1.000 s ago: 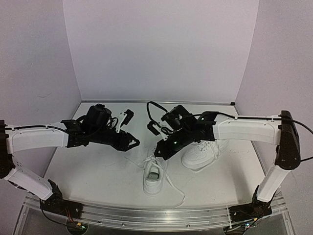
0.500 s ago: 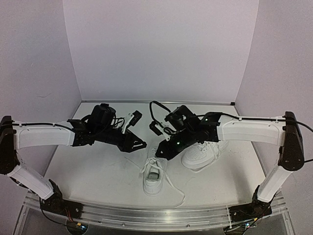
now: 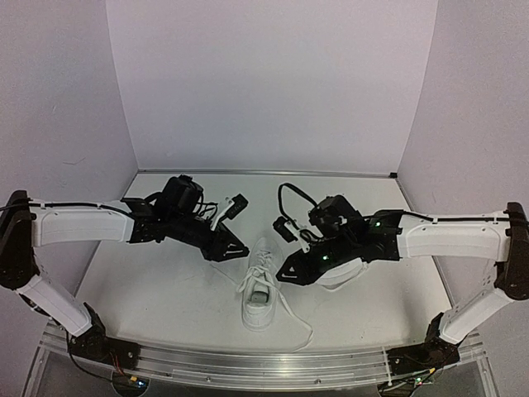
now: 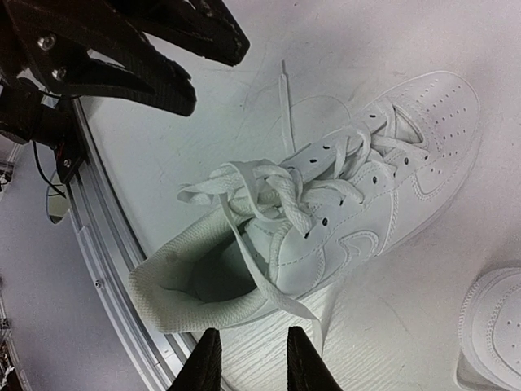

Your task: Tie the shoes

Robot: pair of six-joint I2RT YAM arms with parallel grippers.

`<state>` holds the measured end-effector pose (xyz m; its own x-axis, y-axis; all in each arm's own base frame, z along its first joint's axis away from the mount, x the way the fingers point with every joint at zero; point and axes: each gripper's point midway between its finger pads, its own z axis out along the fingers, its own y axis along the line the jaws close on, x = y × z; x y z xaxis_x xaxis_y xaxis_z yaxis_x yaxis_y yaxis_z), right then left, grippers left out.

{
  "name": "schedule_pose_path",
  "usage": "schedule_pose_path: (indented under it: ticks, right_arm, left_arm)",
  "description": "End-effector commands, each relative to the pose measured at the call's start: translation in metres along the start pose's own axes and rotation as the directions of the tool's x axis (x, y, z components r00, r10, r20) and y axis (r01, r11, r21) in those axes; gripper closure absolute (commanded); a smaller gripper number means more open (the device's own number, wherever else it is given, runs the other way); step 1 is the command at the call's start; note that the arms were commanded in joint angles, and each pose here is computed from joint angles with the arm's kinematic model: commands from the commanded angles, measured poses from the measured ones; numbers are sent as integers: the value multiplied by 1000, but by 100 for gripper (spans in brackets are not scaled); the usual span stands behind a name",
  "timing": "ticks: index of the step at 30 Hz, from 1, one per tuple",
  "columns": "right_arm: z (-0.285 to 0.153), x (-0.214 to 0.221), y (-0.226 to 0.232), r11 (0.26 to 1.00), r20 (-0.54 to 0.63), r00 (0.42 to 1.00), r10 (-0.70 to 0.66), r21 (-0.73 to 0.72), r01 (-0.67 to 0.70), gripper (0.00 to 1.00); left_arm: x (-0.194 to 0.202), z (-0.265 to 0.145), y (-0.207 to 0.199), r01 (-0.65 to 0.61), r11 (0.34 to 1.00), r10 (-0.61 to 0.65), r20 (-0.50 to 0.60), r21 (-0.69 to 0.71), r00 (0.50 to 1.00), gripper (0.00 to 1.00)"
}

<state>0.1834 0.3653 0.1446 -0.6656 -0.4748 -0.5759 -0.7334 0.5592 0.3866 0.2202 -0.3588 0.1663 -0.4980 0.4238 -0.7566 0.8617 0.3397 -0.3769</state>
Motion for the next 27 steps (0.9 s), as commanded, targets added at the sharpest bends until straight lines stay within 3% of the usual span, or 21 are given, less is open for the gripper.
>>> schedule_pose_path:
  ticks: [1,11,19,27]
  right_arm:
    - [6,-1,3,1000,40,999,12,-20,-12,74]
    - [24,5,0,999,34,999,12,-31,-11,73]
    - [11,3,0,999,73,997,34,-26,-32,72]
    - [2,5,-3,999,95,994,47,-11,-46,68]
  left_arm:
    - [-19,-3,-11,-96,995,95,9,42,995,68]
    - [-10,15,-12,-158,986,162,-101,54,982,71]
    - [7,37,-18,-261,965,261,-260,36,930,73]
    - [6,30,-18,-222,975,222,-218,24,950,75]
